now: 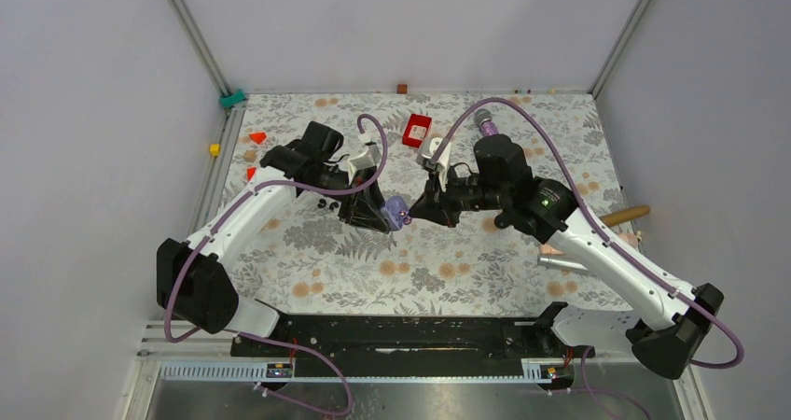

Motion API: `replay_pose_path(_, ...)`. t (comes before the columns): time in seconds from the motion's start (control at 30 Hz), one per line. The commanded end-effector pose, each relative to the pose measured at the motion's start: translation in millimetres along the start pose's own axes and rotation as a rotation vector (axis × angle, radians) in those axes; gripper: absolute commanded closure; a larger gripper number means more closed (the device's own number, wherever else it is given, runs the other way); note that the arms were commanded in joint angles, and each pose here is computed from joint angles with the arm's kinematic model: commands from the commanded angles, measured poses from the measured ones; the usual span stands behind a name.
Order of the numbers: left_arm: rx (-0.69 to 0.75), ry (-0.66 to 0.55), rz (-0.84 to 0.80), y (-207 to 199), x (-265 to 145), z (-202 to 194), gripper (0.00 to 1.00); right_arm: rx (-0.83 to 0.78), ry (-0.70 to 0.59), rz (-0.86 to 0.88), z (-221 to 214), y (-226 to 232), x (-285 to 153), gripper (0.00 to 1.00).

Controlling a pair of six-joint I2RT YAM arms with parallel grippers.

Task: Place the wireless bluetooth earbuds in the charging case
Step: Insert the right earbud into the right side groove of the charging case.

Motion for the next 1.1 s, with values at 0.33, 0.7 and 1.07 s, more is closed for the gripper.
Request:
replay_pose_path(0.33,0.04,-0.045,0.046,1,0,10,1.0,-0.032,0.012,-0.029,-2,-5,11,0.88)
replay_pose_path(0.7,0.042,-0.046,0.044,1,0,10,1.0,-0.043,0.029,-0.054,-7,-9,15,0.88)
replay_pose_path(1.07,0.041,-0.048,0.038,0,0,11,1.0,-0.041,0.03,-0.062,-8,-10,17,0.88)
Point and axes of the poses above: each gripper's point midway between its finger pads, its own x axis out along the fingers, its own y axis along the line the jaws close on, z = x × y, the point moved 4 cm from there along -x, back along the fingers, and after that the axes turned 10 degrees about -x, right-handed, at the moved point
